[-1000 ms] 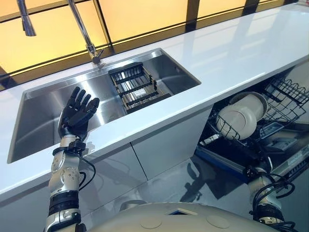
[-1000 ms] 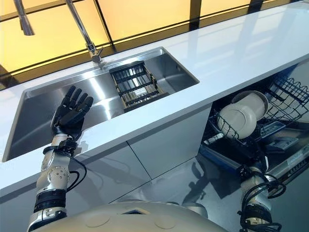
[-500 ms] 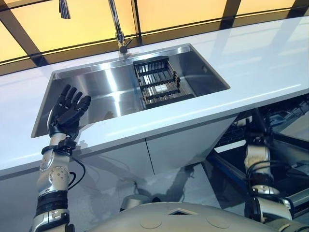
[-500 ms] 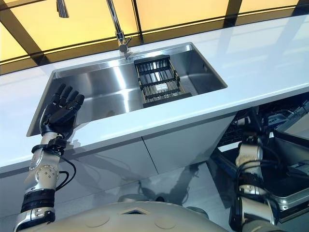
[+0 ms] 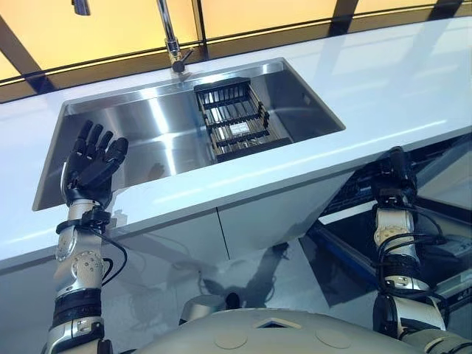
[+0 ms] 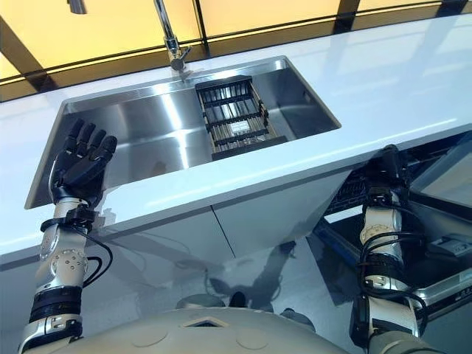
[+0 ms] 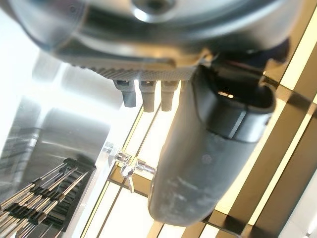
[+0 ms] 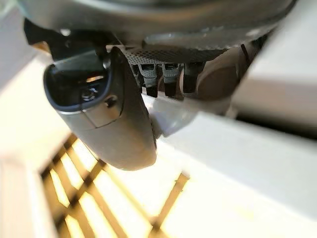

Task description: Pick up plates and place into dishwasher.

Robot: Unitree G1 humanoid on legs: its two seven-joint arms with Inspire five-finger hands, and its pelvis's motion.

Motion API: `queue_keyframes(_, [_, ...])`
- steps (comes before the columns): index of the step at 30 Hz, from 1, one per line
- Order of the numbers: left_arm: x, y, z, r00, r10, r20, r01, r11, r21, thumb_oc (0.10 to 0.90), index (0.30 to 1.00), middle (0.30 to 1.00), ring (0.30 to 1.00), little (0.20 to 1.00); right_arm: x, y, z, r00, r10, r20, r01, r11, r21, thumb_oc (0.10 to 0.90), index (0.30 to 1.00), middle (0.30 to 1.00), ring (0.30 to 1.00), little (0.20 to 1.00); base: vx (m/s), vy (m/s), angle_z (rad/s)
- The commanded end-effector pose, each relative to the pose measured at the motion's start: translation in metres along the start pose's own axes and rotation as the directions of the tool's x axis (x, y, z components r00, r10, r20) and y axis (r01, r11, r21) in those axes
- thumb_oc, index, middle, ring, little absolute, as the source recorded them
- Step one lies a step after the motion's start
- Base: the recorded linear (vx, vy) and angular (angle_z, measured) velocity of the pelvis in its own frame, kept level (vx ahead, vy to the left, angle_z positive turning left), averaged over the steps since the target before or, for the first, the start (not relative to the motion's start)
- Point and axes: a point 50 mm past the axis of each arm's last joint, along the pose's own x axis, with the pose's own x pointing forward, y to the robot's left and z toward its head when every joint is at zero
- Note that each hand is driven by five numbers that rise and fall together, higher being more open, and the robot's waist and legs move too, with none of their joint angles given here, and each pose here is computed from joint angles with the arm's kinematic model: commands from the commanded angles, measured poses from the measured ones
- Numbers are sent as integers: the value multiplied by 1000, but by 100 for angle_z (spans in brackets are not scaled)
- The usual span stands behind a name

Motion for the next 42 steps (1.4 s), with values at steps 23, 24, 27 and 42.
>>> queue_keyframes(23, [50,-40,75,936,-112,333,14,959,282,800,900,900,900,900,-6,7,91,908,111,405,216,703,-678,800,900,900,900,900,-108,-98,-25])
queue_keyframes(24, [52,-40,77,935,-113,337,12,957,288,800,900,900,900,900,-5,-2,91,915,66,397,227,729,-646,800,900,900,900,900,-2,-70,-15])
queue_keyframes(27, [56,-37,82,934,-106,340,2,956,293,800,900,900,900,900,-4,-24,84,938,-36,344,234,800,-553,800,900,900,900,900,12,-58,-7])
queue_keyframes(42, [68,-24,89,948,-46,316,-61,946,319,800,900,900,900,900,-15,-92,32,918,-382,110,393,914,-99,800,900,900,900,900,29,-11,1])
